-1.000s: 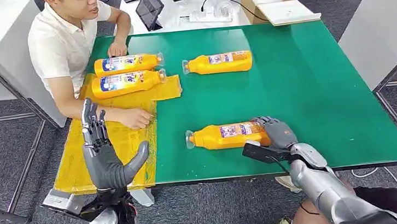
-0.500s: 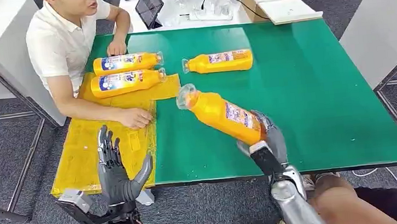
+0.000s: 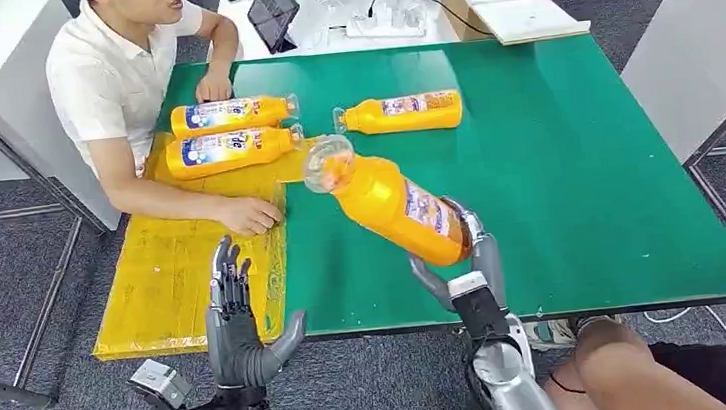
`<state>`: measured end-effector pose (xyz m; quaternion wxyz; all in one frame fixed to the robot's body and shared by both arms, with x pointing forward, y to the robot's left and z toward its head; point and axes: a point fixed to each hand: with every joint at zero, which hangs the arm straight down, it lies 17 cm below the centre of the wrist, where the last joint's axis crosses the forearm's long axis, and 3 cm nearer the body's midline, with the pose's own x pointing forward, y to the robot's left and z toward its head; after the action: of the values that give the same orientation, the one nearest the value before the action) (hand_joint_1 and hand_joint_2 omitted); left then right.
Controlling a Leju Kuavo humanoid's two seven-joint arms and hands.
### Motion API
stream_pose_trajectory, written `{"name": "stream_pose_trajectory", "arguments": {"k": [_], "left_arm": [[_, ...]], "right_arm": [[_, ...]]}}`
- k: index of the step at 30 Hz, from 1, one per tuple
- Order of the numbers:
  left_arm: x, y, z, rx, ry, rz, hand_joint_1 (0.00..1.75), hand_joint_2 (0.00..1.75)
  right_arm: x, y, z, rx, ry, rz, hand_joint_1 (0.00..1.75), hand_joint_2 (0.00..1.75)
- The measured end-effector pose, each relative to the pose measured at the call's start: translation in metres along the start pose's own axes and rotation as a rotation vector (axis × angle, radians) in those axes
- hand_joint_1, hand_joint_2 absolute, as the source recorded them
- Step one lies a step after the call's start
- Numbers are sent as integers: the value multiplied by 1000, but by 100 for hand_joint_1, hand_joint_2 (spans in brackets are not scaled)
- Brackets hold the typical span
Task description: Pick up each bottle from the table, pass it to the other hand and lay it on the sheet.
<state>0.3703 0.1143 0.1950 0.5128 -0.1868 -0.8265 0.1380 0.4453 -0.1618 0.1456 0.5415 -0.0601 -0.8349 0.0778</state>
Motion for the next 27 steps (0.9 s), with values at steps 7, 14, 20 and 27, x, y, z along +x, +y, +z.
{"name": "stream_pose_trajectory", "arguments": {"k": [7,14,20,27], "left_arm": [[-5,-7,1,-20,30,47,0,175],[-8,-7,2,-25,39,55,0,175],[-7,-18,-3,-63,40,83,0,175],[-9,-23,-7,-73,58,124,0,175]], "right_arm": [[7,62,14,152,-8,-22,175,175],[7,79,21,208,-6,-27,175,175],[10,128,37,338,-15,-23,175,175],[8,154,51,410,-14,-21,175,175]]}}
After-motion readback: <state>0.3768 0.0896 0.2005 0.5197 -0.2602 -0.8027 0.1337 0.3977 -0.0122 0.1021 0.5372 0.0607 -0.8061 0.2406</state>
